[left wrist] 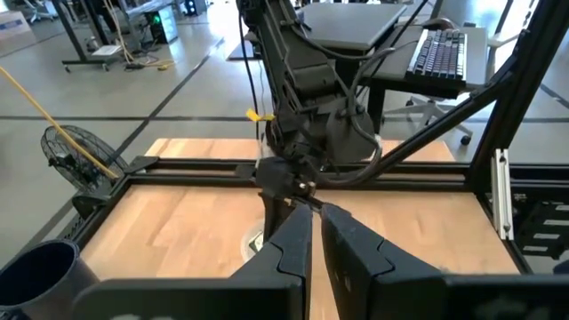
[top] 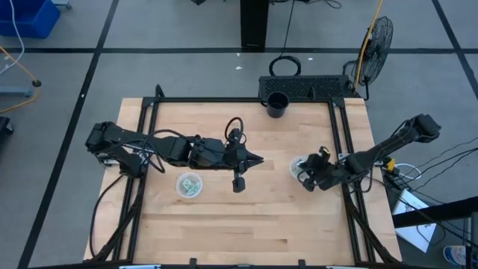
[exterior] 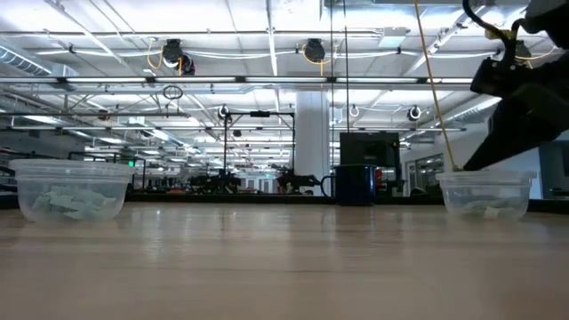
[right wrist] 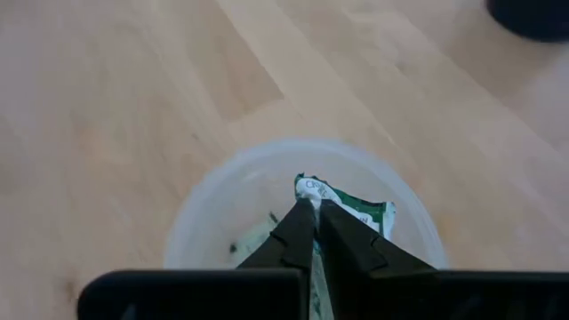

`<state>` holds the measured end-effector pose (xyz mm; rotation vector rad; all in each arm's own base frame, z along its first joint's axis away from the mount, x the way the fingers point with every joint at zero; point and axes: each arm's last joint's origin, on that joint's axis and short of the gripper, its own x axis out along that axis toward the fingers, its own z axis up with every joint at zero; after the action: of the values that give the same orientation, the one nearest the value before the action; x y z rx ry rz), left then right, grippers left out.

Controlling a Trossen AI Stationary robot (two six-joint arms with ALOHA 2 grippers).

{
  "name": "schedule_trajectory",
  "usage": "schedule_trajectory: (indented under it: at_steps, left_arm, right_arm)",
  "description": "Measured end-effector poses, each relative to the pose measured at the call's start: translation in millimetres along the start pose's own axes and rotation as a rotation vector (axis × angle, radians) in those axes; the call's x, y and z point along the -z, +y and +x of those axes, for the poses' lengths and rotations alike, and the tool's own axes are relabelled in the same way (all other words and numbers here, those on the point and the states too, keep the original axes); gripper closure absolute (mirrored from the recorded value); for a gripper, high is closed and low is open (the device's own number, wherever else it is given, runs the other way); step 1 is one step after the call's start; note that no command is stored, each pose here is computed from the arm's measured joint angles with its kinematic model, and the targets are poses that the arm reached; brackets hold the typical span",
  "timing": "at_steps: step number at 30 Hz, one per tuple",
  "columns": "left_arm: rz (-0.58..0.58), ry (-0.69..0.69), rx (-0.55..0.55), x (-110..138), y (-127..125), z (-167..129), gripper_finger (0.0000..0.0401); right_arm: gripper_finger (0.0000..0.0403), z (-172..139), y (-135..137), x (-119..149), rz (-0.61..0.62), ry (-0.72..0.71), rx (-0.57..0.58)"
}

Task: Pick and place items into bin
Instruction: Put the stevia packet into the right transparent bin, then return to Home Position

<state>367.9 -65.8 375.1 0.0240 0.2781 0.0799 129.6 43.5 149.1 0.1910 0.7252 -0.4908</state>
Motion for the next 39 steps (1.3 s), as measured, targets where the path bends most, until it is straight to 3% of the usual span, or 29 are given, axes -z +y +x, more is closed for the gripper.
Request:
schedule_trajectory:
  at_steps: [4, 15, 20, 25, 33, 39]
  left_arm:
    - [0.002, 0.005, 0.0, 0.5, 0.0, 0.0, 0.0364]
    - [0.011, 0.004, 0.0, 0.4, 0.0, 0.0, 0.0364]
    - [0.008, 0.011, 0.0, 1.1, 0.1, 0.2, 0.0364]
    - [-0.045, 0.051, -0.002, 4.5, 0.5, -1.1, 0.0364]
    - [-0.109, 0.099, 0.005, -10.9, 11.1, -52.5, 0.0364]
    - [-0.142, 0.077, 0.026, -23.9, 14.8, -98.2, 0.0364]
  right_arm:
    - [0.0385, 1.3, 1.2, 2.8, -0.021, 0.058, -0.034]
    - [0.0299, 2.9, 4.0, 2.5, -0.066, 0.063, -0.055]
    - [0.0295, -8.1, 8.0, -8.2, -0.077, 0.065, -0.204]
    - [0.0312, -31.8, 11.3, -33.5, -0.133, -0.022, -0.362]
    - [0.0319, -55.4, 9.0, -45.3, -0.139, -0.042, -0.644]
    - [0.0318, -61.1, 2.4, -42.6, -0.117, -0.017, -0.684]
